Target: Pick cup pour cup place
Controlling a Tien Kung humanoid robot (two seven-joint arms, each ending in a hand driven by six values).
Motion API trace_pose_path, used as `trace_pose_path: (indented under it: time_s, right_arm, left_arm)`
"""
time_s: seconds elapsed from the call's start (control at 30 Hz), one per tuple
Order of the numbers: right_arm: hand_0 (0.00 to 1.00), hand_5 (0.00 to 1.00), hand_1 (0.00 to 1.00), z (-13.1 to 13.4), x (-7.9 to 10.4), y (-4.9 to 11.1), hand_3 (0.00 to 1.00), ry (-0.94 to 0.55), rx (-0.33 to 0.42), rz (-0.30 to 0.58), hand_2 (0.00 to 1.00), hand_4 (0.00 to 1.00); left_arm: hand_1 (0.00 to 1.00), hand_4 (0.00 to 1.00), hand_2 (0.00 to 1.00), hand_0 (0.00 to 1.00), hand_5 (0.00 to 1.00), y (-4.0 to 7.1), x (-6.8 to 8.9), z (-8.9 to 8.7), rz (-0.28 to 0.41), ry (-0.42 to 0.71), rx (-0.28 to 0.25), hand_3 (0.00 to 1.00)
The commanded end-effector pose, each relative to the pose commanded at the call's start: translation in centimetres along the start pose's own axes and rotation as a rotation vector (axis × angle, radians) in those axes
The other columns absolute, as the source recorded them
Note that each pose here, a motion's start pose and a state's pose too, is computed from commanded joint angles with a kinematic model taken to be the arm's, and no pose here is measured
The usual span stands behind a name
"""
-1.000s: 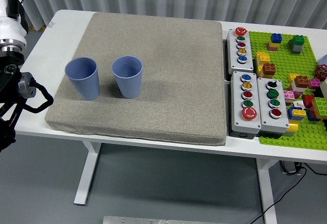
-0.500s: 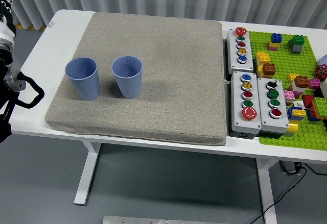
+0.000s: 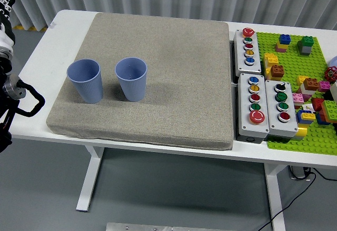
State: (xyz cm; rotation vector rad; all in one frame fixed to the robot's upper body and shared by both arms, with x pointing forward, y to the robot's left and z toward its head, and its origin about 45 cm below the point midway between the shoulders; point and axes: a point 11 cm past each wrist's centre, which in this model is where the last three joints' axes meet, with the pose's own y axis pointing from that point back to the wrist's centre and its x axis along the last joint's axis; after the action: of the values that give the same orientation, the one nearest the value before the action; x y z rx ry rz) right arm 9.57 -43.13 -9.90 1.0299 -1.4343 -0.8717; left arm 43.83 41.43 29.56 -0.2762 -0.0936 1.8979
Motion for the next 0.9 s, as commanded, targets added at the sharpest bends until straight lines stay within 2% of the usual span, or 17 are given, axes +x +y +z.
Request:
trace_pose_path:
  time_s: [0.1, 0.37, 0.9]
  right_arm:
    - [0.697, 0.308, 0.695, 0.05, 0.01, 0.00, 0.614, 0.001, -0.001, 0.000, 0.626, 0.174]
    - [0.697, 0.311, 0.695, 0.26, 0.00, -0.02, 0.615, 0.003, -0.004, 0.000, 0.627, 0.173]
    - [0.697, 0.311, 0.695, -0.22, 0.08, 0.02, 0.615, -0.002, 0.004, 0.001, 0.628, 0.174]
  left_arm:
    - [0.824, 0.824, 0.901, 0.859, 0.998, 0.01, 0.01, -0.01, -0.002, -0.029, -0.003, 0.966]
    - [0.822, 0.821, 0.901, 0.858, 0.998, 0.13, 0.29, -0.34, 0.005, -0.016, 0.007, 0.966]
    - [0.821, 0.819, 0.900, 0.854, 0.998, -0.11, 0.47, 0.36, 0.011, -0.002, -0.010, 0.966]
